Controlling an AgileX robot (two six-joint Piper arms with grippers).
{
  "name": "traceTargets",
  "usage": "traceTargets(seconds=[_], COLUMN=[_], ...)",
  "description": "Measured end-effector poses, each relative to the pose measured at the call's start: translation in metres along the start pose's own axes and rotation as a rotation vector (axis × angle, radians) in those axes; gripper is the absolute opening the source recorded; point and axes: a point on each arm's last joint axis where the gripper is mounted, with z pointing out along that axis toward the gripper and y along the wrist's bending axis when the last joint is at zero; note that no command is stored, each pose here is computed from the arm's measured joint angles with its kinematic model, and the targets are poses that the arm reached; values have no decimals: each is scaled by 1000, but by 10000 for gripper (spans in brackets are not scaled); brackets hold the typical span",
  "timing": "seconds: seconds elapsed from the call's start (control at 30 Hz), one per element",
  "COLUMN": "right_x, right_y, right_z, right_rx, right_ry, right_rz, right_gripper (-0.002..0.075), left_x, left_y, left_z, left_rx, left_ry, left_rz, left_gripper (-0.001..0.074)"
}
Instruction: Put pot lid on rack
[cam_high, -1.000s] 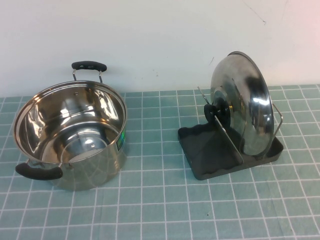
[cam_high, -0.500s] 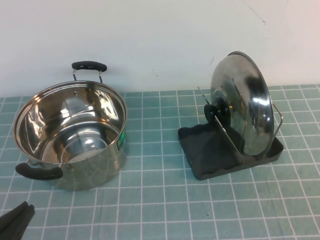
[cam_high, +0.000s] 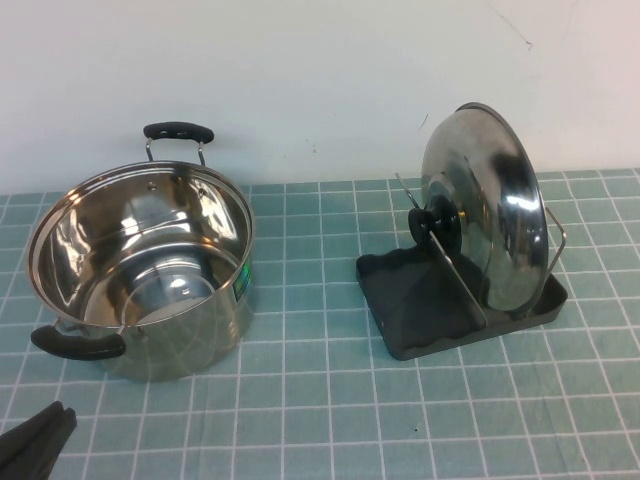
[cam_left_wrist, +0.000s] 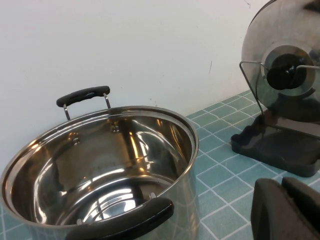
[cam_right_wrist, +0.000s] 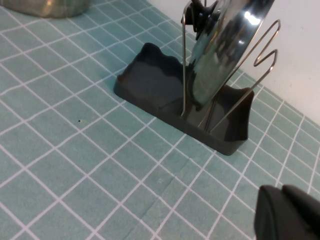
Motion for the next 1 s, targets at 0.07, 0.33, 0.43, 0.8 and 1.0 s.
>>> traceTargets(seconds=[0.07,0.33,0.43,0.8,1.0], right_x=[0,0,0,0,0], right_y=[0,0,0,0,0], right_z=[0,0,0,0,0], right_rx=[0,-1,-1,-3,-5], right_ry=[0,-1,-1,1,1], right_rz=[0,1,1,1,3], right_gripper=[-1,-1,-1,-1,-1], left_x=[0,6,14,39,45], left_y=[0,-1,2,19,16], left_z=[0,0,-1,-25,-28], left_rx=[0,3,-30,-257,-304], left_ry=[0,6,31,199,263], left_rz=[0,56,53,-291,-322], left_gripper=[-1,-2,-1,-1,-1])
